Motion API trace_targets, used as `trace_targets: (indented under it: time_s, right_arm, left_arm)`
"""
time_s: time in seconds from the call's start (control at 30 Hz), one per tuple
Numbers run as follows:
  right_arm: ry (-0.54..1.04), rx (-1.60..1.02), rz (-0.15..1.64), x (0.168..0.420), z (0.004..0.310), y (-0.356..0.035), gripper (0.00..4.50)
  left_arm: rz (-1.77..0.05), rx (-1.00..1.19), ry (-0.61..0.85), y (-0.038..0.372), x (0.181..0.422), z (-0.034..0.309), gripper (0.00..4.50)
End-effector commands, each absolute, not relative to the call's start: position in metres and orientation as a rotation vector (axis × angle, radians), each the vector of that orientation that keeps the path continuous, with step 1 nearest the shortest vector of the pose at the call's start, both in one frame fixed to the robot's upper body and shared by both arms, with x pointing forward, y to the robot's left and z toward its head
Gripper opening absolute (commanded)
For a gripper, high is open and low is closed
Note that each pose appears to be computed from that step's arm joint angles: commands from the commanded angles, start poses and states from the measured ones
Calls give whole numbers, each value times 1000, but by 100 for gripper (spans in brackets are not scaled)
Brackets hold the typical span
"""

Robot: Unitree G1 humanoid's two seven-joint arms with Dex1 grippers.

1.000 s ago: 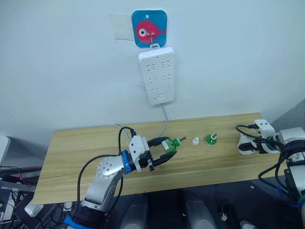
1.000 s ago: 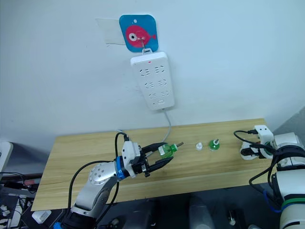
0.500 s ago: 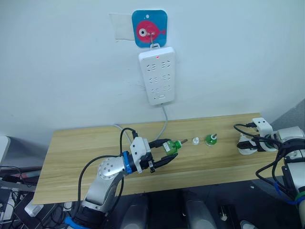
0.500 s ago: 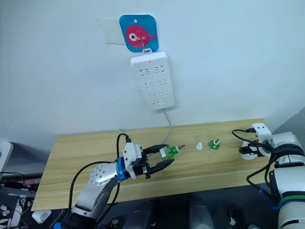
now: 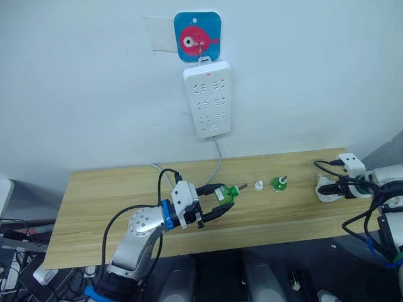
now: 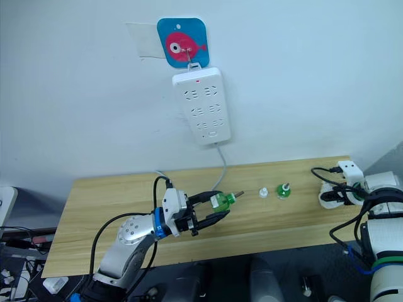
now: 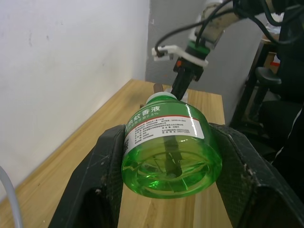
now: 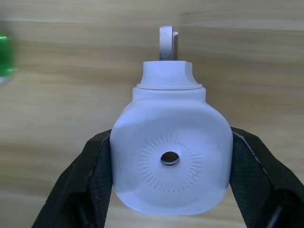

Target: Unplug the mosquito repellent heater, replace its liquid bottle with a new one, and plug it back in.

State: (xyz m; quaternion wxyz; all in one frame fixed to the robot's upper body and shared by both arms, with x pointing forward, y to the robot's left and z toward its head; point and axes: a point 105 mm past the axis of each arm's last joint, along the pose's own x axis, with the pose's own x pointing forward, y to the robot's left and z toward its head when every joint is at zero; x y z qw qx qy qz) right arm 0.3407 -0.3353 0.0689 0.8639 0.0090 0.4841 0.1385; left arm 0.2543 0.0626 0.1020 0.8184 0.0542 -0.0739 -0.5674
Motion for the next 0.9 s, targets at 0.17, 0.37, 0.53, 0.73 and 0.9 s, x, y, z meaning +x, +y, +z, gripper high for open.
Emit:
trace_targets:
  time_s: [0.17, 0.37, 0.53, 0.73, 0.9]
  right_arm:
    - [985, 495, 793, 291, 135, -281, 294]
    - [1021, 742, 1142, 238, 162, -209, 294]
    - [976, 788, 1298, 216, 168, -178, 294]
    - [885, 839, 1231, 226, 164, -163, 294]
    - [839, 884, 1188, 230, 169, -153, 294]
  left_arm:
    - [-1346, 142, -252, 64, 229, 121, 224]
    - [-1423, 177, -311, 65, 217, 134, 224]
    - [-1424, 179, -322, 66, 217, 137, 224]
    - [-1458, 179, -350, 59, 211, 141, 224]
    - [-1468, 164, -345, 56, 206, 140, 224]
